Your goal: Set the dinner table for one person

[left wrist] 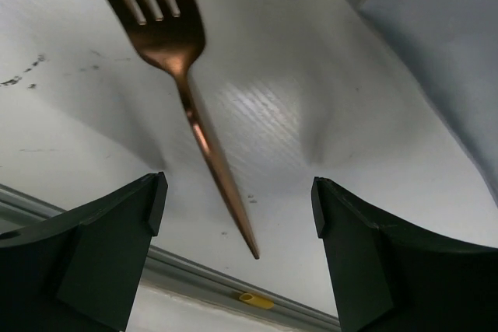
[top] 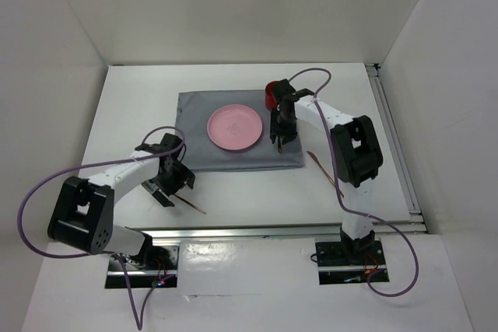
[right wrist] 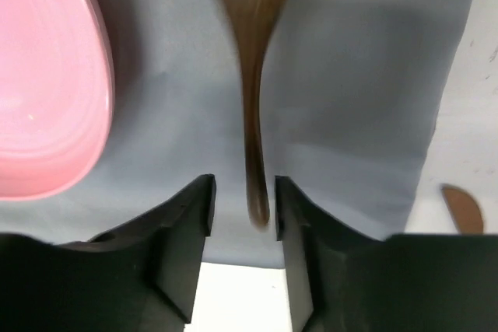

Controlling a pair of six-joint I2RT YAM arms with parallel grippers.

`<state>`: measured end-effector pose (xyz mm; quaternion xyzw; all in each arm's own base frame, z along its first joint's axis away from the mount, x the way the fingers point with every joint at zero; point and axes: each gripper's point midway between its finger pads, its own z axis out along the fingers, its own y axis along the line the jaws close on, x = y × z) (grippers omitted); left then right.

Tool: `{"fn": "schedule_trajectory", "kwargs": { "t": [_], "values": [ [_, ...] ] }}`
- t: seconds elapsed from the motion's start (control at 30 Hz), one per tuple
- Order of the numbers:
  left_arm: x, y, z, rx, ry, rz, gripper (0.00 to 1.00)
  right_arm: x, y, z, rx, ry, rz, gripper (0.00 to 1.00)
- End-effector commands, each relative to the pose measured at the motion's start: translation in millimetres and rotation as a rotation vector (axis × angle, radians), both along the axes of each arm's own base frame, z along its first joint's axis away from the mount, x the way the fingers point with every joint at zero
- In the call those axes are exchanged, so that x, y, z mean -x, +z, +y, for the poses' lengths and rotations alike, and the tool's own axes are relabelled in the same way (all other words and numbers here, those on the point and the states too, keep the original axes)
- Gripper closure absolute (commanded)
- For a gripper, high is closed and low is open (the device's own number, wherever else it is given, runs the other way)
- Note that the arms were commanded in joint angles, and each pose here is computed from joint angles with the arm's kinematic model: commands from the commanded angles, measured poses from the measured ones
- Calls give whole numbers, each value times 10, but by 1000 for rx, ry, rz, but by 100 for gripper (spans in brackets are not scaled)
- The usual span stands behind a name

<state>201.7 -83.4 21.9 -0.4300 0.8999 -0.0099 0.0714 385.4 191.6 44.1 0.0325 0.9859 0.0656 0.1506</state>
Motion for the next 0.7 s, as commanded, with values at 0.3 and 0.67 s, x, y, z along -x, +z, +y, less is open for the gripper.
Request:
{"fn": "schedule_trajectory", "kwargs": {
  "t": [0.3, 0.67],
  "values": [
    [-32, -108, 0, -61, 68, 38, 92, 110, 633, -90, -5, -11, -113, 24],
    [-528, 792, 120, -193, -314, -251, 100, 229, 958, -416, -20, -52, -181, 24]
  ]
}}
